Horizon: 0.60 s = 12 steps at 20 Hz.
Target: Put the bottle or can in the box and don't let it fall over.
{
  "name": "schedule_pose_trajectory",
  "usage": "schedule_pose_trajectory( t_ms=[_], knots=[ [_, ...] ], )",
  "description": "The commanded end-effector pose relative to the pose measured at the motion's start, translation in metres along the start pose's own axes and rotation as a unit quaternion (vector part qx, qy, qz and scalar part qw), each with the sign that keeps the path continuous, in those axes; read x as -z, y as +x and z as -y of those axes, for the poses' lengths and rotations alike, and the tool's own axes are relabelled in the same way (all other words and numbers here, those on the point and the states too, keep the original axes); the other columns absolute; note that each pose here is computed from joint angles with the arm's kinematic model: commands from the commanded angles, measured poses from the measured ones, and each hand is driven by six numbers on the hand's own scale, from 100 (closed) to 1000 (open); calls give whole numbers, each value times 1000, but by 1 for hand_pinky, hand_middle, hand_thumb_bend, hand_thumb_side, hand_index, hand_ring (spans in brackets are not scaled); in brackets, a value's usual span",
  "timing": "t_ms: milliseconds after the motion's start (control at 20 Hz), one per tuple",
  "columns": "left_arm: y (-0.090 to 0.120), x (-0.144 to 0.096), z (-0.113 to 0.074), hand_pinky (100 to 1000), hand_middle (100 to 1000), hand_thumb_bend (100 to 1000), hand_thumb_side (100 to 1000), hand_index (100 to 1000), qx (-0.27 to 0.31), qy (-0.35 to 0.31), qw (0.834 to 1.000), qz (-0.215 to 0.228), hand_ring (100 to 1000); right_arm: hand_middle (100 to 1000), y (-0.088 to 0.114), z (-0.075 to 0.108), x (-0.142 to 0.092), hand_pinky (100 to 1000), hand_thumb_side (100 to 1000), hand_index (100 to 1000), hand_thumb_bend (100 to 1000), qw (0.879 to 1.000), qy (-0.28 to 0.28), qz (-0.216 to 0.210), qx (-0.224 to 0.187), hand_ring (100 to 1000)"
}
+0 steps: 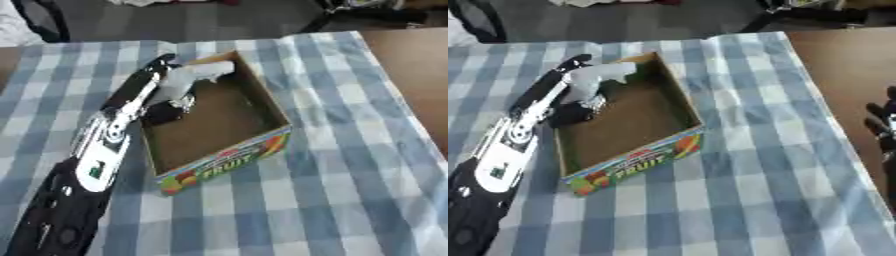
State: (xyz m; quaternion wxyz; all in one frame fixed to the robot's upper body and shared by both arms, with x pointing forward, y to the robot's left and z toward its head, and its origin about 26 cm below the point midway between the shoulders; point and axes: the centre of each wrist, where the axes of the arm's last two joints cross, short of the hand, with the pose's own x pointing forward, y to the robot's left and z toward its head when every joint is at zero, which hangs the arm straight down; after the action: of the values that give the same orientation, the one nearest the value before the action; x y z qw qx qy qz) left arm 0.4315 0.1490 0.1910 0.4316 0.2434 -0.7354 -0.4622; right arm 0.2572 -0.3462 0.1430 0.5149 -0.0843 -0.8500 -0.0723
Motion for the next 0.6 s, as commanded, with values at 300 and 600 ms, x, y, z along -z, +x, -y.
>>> schedule_pose_trajectory(
  t_ms=[300,600],
  knots=[
    [4,-8,-31,1000,1000,111,921,919,39,-15,999,33,1000,1000,8,1,2,944,583,898,100,1000,6,13,-8,922],
    [10,-14,-48,1000,1000,100,276,915,-13,-48,997,60,1000,1000,8,2,1,944,583,898,100,1000,5,13,-7,922]
  ],
)
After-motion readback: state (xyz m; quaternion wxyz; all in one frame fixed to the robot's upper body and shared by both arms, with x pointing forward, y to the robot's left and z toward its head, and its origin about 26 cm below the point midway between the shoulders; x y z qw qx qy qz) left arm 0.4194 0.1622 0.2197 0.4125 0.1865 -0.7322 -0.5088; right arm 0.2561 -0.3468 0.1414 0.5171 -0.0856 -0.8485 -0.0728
